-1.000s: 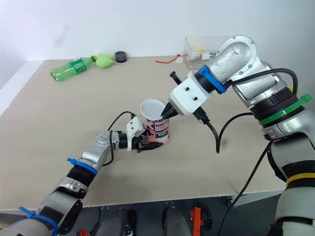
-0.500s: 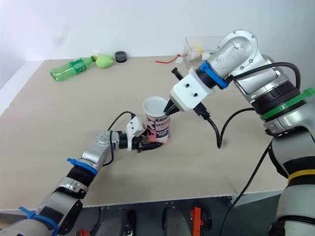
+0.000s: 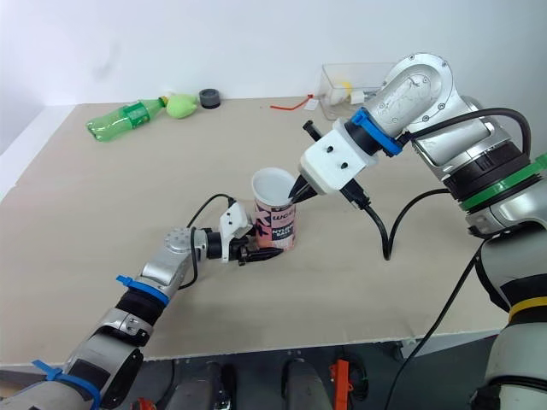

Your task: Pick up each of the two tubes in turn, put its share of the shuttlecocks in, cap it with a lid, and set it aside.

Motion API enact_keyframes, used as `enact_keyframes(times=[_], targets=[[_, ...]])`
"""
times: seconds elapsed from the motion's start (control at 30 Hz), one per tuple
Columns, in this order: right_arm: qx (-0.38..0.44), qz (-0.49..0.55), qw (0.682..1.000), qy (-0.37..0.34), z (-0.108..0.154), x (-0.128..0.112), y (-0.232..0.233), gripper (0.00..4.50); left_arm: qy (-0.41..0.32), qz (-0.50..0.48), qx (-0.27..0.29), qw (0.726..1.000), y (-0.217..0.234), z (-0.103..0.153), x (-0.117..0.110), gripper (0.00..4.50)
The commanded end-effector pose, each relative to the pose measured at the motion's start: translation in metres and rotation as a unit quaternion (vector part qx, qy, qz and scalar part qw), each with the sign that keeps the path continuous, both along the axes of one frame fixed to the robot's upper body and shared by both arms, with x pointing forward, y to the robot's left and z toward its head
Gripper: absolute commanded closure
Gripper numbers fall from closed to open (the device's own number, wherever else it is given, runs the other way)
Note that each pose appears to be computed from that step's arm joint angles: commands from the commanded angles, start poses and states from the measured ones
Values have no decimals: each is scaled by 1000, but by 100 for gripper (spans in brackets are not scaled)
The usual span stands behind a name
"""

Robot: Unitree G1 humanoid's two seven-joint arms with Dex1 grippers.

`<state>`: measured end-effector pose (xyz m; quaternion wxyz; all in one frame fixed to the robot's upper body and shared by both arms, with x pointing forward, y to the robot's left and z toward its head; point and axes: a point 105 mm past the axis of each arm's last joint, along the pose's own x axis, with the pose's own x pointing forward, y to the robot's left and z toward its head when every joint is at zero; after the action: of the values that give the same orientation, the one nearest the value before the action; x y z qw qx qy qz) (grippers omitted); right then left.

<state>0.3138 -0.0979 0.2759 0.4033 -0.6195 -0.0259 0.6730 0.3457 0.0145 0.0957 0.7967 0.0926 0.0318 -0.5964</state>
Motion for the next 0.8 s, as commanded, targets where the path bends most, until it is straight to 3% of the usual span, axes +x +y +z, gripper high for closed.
enact_keyframes(times=[0.03,0.53,0.7,0.8], targets=[[-15,2,1000,-10,10,-4,-4,441,-1,-3,-5,1000,0,2,-3,181],[-16,7,1000,8,10,-7,0,441,2,-3,-8,1000,-2,1,-4,181],[-4,9,1000,11,13,-8,2,263,5,-2,-7,1000,-1,-1,-5,181],[5,-3,1000,12,17,-7,0,263,6,-1,-6,1000,0,-1,-5,181]])
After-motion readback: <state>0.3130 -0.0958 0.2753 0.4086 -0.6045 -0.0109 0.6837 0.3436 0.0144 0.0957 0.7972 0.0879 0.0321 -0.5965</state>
